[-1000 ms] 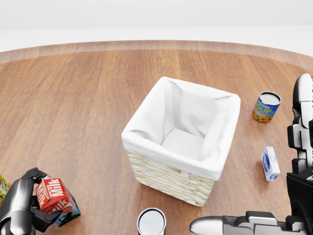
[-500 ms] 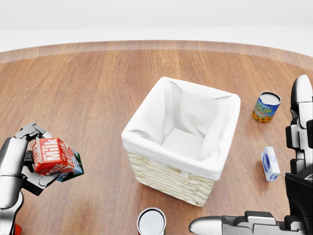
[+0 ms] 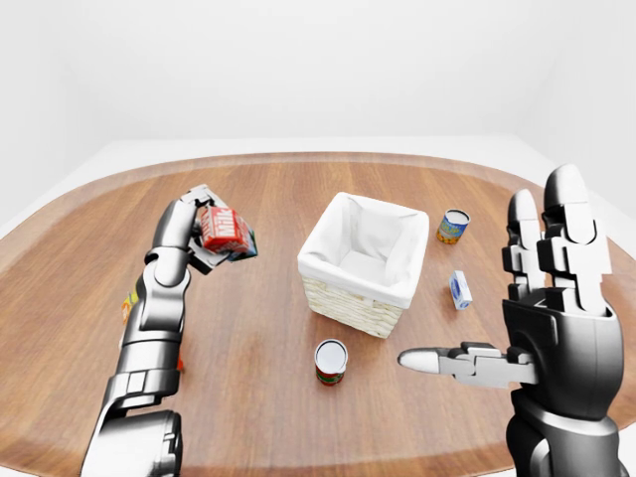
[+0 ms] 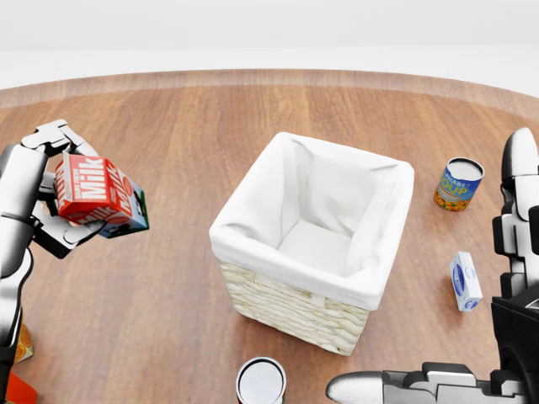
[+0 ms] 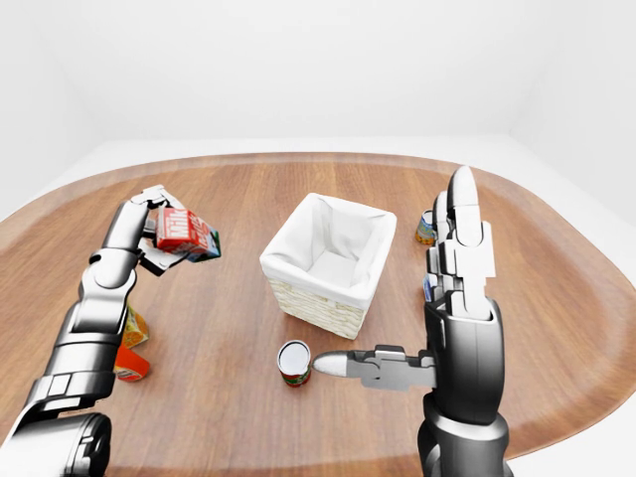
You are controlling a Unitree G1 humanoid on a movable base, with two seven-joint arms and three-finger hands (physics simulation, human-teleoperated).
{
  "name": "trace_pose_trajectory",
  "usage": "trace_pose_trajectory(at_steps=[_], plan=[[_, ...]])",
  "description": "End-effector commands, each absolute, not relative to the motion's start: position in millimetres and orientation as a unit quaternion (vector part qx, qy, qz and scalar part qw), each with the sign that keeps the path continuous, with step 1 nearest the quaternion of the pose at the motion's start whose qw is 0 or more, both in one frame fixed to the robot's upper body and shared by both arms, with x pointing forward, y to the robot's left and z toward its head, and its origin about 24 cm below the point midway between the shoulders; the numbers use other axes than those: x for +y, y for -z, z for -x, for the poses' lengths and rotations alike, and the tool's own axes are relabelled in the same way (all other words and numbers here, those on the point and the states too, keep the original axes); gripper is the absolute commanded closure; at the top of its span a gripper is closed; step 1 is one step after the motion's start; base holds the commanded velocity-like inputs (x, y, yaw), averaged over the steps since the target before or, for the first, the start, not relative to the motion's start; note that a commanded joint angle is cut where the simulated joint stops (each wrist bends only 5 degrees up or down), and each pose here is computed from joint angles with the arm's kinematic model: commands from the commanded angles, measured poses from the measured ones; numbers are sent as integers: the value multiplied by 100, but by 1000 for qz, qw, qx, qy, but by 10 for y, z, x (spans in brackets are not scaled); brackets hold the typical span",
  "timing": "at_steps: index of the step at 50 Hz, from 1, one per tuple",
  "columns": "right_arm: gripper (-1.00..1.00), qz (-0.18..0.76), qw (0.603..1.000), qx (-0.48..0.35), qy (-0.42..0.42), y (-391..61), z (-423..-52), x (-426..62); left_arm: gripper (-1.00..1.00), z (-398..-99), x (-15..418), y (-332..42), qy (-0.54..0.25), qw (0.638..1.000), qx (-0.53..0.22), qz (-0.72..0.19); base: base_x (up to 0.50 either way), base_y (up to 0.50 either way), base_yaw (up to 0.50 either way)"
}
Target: Pick the milk and place it in the basket.
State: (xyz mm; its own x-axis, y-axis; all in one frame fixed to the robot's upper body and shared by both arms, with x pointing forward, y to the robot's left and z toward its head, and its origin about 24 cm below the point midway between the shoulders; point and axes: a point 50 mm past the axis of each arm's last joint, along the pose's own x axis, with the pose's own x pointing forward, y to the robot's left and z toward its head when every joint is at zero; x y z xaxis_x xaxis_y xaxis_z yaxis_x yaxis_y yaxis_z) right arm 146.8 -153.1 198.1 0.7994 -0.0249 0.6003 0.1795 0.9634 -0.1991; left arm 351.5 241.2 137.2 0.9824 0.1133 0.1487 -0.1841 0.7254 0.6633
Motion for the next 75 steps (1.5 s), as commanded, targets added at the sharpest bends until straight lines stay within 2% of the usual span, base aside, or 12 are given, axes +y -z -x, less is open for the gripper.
trace_pose_trajectory(at_steps=[1, 9, 16, 32, 46, 61, 75], plan=[[-100, 124, 940, -313, 54, -1984, -1467, -1531, 100, -3676, 2244, -1940, -81, 917, -107, -376, 0, 0, 0], [-100, 123, 941, -310, 55, -1975, -1475, -1539, 100, -3827, 1993, -2189, -57, 910, -129, -391, 0, 0, 0], [-100, 124, 941, -311, 56, -1978, -1470, -1542, 100, -3841, 1761, -2322, -30, 901, -155, -405, 0, 0, 0], [-100, 124, 941, -310, 56, -1976, -1472, -1547, 100, -4087, 1640, -2453, -26, 907, -141, -397, 0, 0, 0], [-100, 124, 943, -304, 56, -1953, -1484, -1547, 100, -4067, 1161, -2710, 18, 898, -181, -401, 0, 0, 0], [-100, 123, 944, -300, 56, -1937, -1493, -1552, 100, -4023, 637, -2726, 70, 890, -204, -402, 0, 0, 0], [-100, 123, 944, -301, 56, -1943, -1489, -1553, 100, -4128, 428, -2532, 91, 898, -183, -390, 0, 0, 0]])
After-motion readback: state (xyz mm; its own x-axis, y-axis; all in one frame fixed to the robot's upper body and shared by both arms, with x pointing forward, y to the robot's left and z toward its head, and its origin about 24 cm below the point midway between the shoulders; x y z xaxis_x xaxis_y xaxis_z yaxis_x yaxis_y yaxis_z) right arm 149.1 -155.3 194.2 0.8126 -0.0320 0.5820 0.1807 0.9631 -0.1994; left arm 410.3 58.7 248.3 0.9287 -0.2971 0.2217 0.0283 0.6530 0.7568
